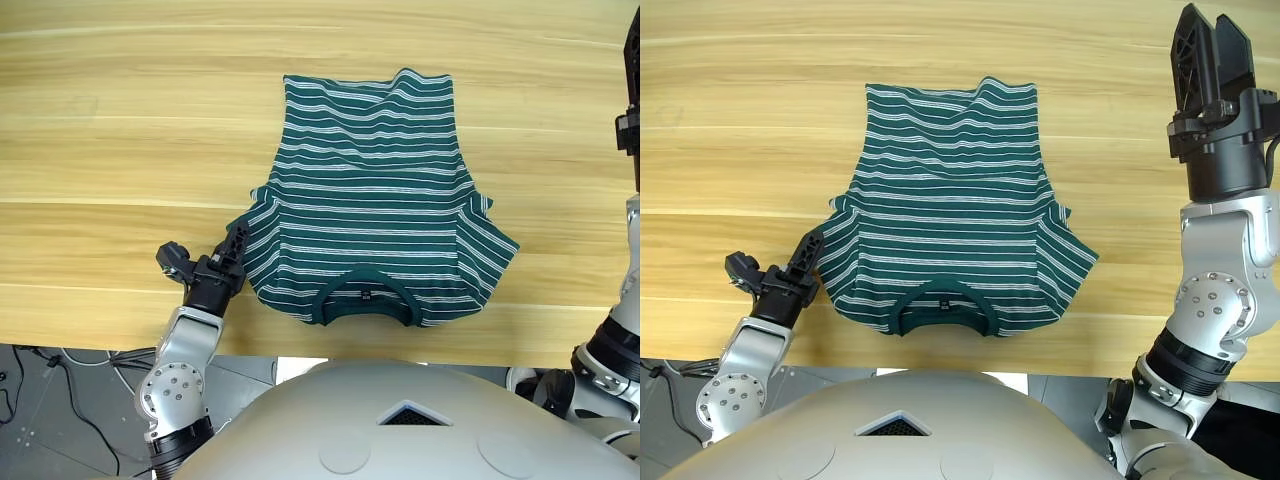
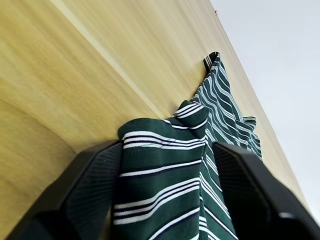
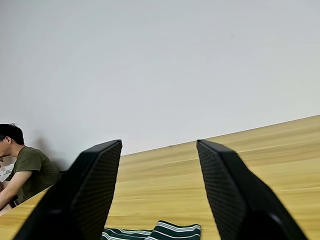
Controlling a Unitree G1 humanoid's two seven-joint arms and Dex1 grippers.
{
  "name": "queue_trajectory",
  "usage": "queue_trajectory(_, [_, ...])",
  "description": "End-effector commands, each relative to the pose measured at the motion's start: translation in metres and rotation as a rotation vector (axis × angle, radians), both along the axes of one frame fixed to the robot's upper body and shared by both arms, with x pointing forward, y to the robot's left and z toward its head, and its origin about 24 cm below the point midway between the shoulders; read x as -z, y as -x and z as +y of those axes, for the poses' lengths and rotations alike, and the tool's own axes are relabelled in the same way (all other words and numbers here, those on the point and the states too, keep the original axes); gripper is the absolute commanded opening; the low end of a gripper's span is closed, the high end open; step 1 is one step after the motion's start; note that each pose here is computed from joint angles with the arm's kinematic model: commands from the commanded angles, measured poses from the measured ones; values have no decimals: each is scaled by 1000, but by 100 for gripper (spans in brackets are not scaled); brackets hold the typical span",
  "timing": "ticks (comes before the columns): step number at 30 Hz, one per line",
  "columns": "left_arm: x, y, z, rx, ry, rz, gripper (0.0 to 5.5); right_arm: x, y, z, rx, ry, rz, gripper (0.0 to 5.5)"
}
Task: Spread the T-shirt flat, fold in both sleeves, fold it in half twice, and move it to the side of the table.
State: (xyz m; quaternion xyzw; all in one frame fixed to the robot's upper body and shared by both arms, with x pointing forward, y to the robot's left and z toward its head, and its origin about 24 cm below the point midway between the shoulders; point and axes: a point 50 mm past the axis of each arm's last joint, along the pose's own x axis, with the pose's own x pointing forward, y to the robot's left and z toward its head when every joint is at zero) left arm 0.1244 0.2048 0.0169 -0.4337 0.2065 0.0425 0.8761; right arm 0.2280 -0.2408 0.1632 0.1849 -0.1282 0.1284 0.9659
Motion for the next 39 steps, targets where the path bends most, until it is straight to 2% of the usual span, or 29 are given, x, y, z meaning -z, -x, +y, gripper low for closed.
queue_trajectory(1, [44, 28, 1, -26, -46, 295, 310, 0, 3, 0, 0, 3, -12, 281])
queue_trajectory(10, [49, 29, 3, -38, -93, 293, 122, 7, 7, 2, -15, 7, 6, 281])
queue_trajectory(17, [50, 28, 3, -43, -112, 275, 6, 11, 9, 8, -49, 21, 24, 281])
queue_trajectory(23, [51, 29, -4, -26, -116, 244, 2, 16, 11, 12, -80, 30, 41, 281])
queue_trajectory(26, [39, 22, -6, -1, -178, 156, 2, 18, 10, 13, -88, 31, 48, 281])
queue_trajectory(34, [-20, 1, -14, 102, -473, -185, 2, 25, 10, 16, -103, 29, 65, 281])
queue_trajectory(39, [-45, -1, -40, 216, -391, -309, 2, 25, 14, 17, -111, 25, 65, 281])
